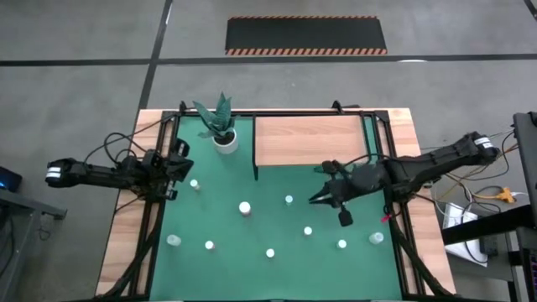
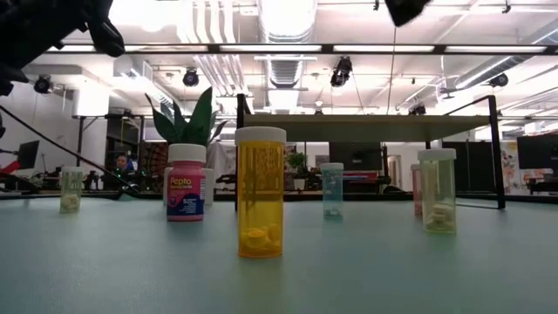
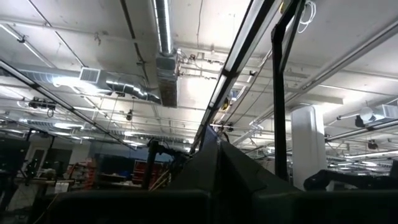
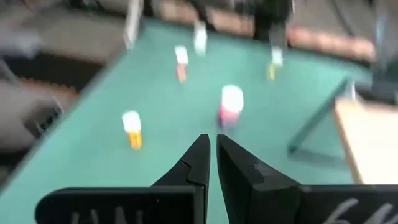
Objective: Pick and place medicine bottles onto shelf by color
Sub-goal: Put the top blue pill bottle on the shelf
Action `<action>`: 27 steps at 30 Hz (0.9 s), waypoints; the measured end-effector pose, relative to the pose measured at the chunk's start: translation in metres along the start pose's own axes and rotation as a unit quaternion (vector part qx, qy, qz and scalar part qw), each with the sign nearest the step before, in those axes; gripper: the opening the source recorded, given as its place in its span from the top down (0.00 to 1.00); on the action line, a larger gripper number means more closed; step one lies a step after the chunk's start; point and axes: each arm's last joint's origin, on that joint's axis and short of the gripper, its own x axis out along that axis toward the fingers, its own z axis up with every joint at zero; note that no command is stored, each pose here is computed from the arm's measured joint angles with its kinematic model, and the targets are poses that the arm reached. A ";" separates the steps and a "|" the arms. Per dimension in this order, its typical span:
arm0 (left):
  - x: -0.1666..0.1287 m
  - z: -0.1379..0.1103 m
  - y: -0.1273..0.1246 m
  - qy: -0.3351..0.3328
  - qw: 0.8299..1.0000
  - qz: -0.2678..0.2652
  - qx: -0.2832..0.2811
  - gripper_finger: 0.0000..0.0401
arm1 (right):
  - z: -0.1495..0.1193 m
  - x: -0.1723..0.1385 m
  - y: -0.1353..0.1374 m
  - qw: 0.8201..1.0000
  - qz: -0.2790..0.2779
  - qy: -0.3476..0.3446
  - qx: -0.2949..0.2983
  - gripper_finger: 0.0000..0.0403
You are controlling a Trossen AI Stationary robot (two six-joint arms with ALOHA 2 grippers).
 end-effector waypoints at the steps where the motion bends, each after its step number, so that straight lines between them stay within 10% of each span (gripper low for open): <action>1: 0.000 0.000 0.000 -0.001 1.000 0.001 0.000 1.00 | 0.000 0.003 0.003 1.000 -0.013 0.028 0.005 0.94; 14: -0.001 0.002 0.000 -0.008 1.000 0.003 0.004 1.00 | 0.012 0.056 0.024 0.978 -0.073 0.191 0.028 0.91; 27: -0.001 0.003 0.000 -0.010 1.000 0.003 0.004 1.00 | 0.005 0.122 0.011 0.950 -0.151 0.274 -0.005 0.46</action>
